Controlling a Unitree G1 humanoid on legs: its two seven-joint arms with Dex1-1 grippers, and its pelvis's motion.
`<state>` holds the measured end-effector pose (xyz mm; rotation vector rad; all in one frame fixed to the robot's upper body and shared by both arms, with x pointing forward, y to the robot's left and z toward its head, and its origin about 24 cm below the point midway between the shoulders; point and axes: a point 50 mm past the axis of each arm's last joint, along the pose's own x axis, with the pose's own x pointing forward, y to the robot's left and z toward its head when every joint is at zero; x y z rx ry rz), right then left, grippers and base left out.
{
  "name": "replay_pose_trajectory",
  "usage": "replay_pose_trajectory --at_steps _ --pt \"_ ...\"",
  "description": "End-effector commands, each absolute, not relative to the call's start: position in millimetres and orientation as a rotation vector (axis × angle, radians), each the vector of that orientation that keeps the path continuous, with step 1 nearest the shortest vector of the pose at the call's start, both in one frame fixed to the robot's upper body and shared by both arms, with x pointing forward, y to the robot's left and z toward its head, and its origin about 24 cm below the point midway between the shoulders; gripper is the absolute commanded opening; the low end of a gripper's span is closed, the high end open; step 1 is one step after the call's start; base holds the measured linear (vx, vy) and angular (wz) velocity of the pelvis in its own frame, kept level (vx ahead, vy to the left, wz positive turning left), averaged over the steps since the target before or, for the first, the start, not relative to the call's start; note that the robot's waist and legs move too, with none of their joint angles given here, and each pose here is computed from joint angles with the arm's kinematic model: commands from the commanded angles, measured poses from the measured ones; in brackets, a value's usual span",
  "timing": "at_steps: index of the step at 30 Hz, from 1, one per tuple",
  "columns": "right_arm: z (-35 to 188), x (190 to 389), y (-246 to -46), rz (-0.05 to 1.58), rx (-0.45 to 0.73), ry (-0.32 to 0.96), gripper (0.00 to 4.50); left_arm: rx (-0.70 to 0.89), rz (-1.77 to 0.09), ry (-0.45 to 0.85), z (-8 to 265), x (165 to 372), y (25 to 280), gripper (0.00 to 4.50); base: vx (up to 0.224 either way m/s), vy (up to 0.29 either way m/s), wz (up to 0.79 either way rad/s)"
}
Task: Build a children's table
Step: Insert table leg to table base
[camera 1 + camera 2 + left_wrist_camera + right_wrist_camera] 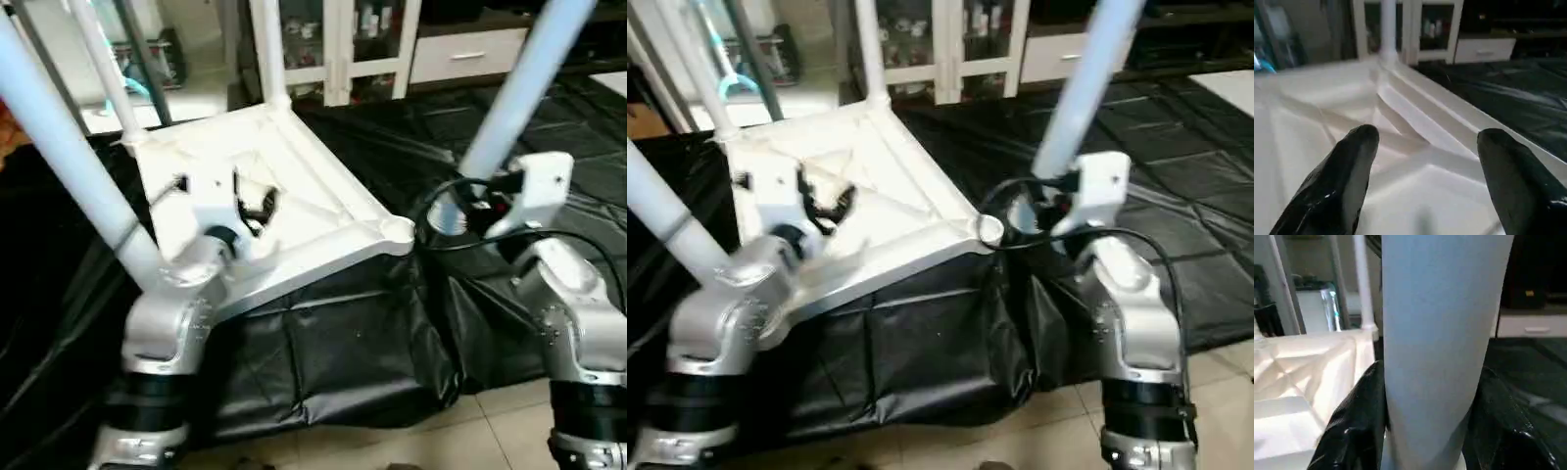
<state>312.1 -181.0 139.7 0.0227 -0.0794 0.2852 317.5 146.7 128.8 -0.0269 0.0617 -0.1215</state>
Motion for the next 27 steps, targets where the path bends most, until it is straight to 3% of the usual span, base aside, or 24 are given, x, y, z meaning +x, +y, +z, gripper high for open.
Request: replay_pose_trajectory --at_steps 1,3,8,12,21,27 --pt "141 310.7 -170.1 0.330 0.013 -0.102 1.86 0.002 -0.100 0.048 130 314 152 3.60 0.000 0.000 0.00" --pt "141 312.5 -167.9 0.341 -0.033 -0.108 1.86 0.008 -0.086 0.049 129 310 153 3.60 0.000 0.000 0.00" --pt "148 316.1 -175.1 0.305 -0.024 -0.119 1.86 -0.001 -0.073 0.046 125 306 148 3.60 0.000 0.000 0.00" --pt "142 317.2 -181.2 0.321 -0.041 -0.103 1.86 0.017 -0.047 0.038 121 301 142 3.60 0.003 -0.025 0.03" --pt "127 318.0 -180.1 0.366 0.013 -0.046 1.86 0.090 -0.001 -0.028 126 293 146 3.60 -0.027 -0.194 0.00" --pt "128 313.2 -176.2 0.425 -0.006 -0.041 1.86 0.043 -0.039 -0.044 126 288 145 3.60 -0.067 -0.150 -0.04"
